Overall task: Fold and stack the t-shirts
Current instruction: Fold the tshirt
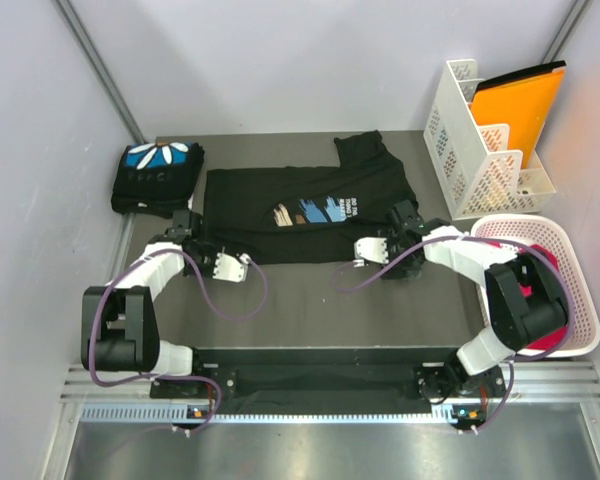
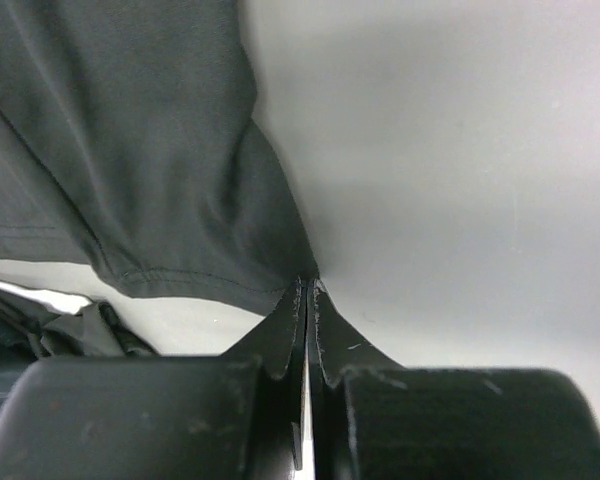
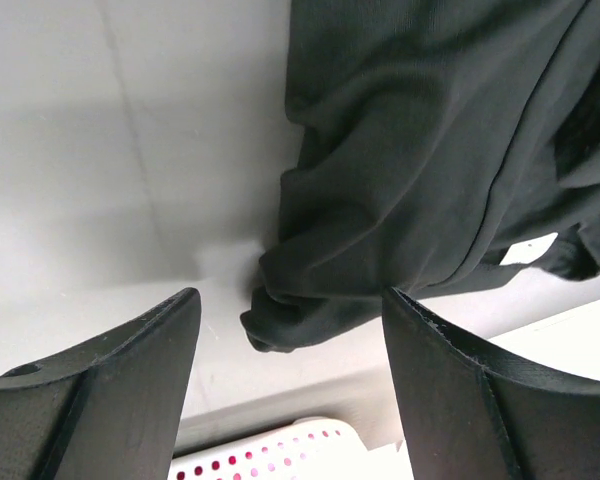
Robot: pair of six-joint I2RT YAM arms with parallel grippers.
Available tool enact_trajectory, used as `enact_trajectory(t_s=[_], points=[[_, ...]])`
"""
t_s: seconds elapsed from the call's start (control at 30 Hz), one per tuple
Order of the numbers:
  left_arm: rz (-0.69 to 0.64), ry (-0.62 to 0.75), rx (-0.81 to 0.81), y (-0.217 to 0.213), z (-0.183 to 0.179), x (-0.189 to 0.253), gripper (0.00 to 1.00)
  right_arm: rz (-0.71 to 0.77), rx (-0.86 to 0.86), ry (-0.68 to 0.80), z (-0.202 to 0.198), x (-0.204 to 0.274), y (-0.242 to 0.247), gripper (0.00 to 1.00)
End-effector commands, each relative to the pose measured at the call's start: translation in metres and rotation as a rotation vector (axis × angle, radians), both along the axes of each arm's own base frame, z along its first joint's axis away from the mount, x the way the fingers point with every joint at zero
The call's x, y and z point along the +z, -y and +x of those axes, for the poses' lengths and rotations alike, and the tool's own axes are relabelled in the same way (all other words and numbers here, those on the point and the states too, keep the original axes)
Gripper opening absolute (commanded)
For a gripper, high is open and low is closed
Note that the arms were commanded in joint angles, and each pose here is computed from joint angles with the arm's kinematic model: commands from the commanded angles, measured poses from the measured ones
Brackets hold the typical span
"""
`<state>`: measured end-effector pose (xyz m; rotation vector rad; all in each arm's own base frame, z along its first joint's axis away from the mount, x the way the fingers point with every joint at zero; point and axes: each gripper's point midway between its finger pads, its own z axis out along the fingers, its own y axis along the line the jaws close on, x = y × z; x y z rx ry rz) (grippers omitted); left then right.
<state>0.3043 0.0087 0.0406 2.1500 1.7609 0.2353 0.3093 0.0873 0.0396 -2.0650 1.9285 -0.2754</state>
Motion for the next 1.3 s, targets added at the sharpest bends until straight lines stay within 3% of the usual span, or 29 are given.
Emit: enact_trajectory(t_s=[0.0,0.17,0.27,0.37,0.7,0.9,1.0,1.03,1.1,1.27], points=[[-0.012,-0.032,-0.004,0.001,-0.005,0.003,0.00,0.009,-0.036,0.040,0.017,0.008,0.004,0.73],[-0.003,-0.039,-0.005,-0.001,-0.008,0.001,0.00,0.006,-0.041,0.041,0.018,0.007,0.007,0.73],[-0.010,-0.011,0.008,0.000,-0.003,0.004,0.41,0.003,-0.045,0.042,0.019,0.008,0.008,0.73],[-0.005,-0.007,0.005,-0.001,-0.003,0.005,0.56,0.000,-0.048,0.046,0.020,0.009,0.009,0.73],[-0.007,0.040,0.004,-0.001,-0.003,-0.011,0.63,0.000,-0.058,0.049,0.023,0.010,0.010,0.73],[-0.007,0.044,0.030,-0.003,-0.001,-0.024,0.63,0.005,-0.062,0.054,0.028,0.014,0.008,0.73],[-0.010,0.050,0.043,-0.003,0.003,-0.026,0.57,0.003,-0.062,0.056,0.029,0.015,0.008,0.73],[-0.007,0.039,0.047,-0.004,0.002,-0.028,0.45,0.002,-0.061,0.058,0.030,0.016,0.009,0.73],[-0.004,0.038,0.054,-0.005,0.005,-0.027,0.39,0.001,-0.062,0.057,0.030,0.015,0.009,0.73],[0.002,-0.007,0.073,-0.007,0.005,-0.027,0.00,-0.001,-0.070,0.053,0.031,0.014,0.012,0.73]])
